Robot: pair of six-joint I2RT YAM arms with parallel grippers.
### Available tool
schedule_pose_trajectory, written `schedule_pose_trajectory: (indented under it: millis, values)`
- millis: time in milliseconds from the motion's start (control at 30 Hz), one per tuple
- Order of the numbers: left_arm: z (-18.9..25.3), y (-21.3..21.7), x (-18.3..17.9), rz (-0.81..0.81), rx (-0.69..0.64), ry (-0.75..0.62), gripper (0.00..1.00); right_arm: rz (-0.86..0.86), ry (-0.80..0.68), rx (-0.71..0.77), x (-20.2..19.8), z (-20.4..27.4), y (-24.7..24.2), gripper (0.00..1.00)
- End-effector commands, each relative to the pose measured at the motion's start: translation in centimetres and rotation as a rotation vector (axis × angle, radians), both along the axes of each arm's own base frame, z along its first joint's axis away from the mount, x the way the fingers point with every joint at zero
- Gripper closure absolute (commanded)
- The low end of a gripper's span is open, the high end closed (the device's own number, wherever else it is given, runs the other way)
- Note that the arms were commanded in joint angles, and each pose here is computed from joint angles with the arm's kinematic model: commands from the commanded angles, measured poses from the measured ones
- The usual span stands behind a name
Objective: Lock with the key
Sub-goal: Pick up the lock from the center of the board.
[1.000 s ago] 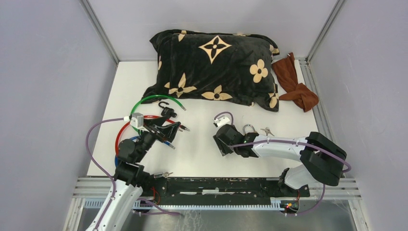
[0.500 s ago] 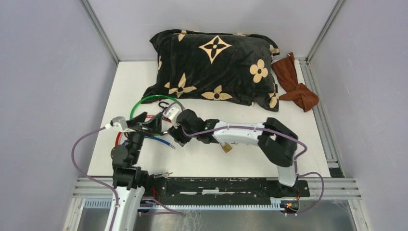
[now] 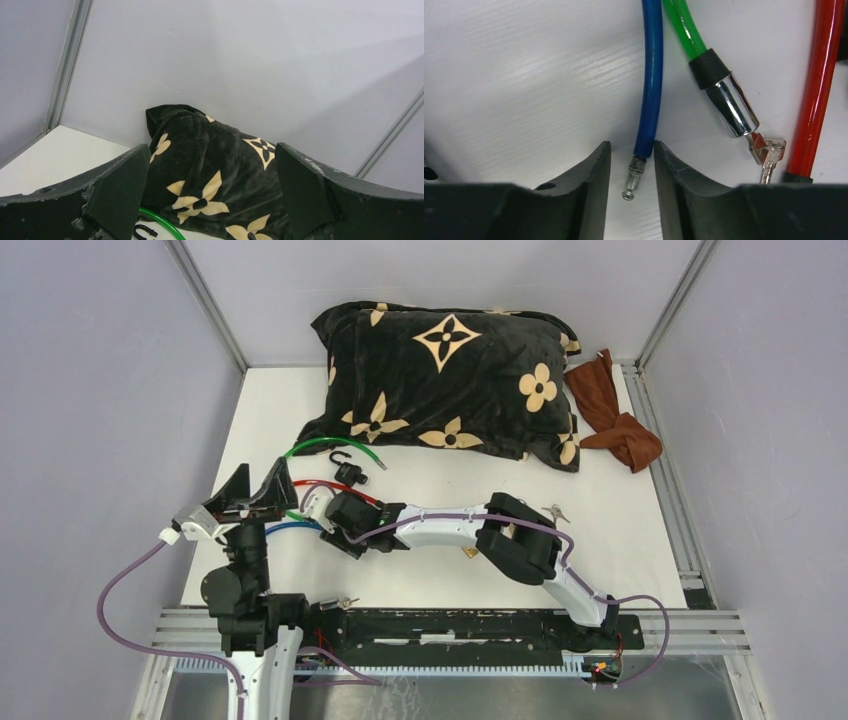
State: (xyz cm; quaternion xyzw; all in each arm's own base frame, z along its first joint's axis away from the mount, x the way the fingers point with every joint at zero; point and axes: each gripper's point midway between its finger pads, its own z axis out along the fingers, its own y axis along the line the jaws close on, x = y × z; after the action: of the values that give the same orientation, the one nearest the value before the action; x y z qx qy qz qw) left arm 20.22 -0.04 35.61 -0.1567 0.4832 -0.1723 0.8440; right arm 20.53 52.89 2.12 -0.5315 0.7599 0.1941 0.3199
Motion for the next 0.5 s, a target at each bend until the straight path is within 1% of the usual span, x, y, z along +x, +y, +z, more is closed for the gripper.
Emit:
schedule_pose_trajectory:
  millis: [0,33,133,167,267,333,467]
  values:
    - [0.8,0.4,-0.6,0.034,0.038,-0.013,0.0,-0.055,-0.026,-0.084,1.4,-1.4,-1.5,0.68]
    - [0.7,0.3,-0.5,0.031,0.042,-0.013,0.0,-0.058,-0.021,-0.095,1.3,-1.6,-1.8,0.76]
    - [0.4,0.3,-0.4,0.033,0.048,-0.006,0.0,-0.052,0.001,-0.111,0.8,-1.5,-2.3,0.92]
    - [0.4,0.3,-0.3,0.037,0.058,-0.004,0.0,-0.052,0.005,-0.112,0.7,-1.3,-2.5,0.99]
    - [-0.1,0.0,0.0,0.035,0.125,0.018,0.0,-0.051,0.01,-0.074,0.4,0.9,-3.0,1.0]
    - [-1.1,-0.9,0.5,0.003,0.216,0.06,0.0,-0.05,0.021,-0.016,0.2,3.0,-3.4,1.0]
    - [-4.9,-3.1,2.0,-0.103,0.441,0.246,0.0,-0.061,0.026,0.102,-0.1,7.1,-5.6,1.0]
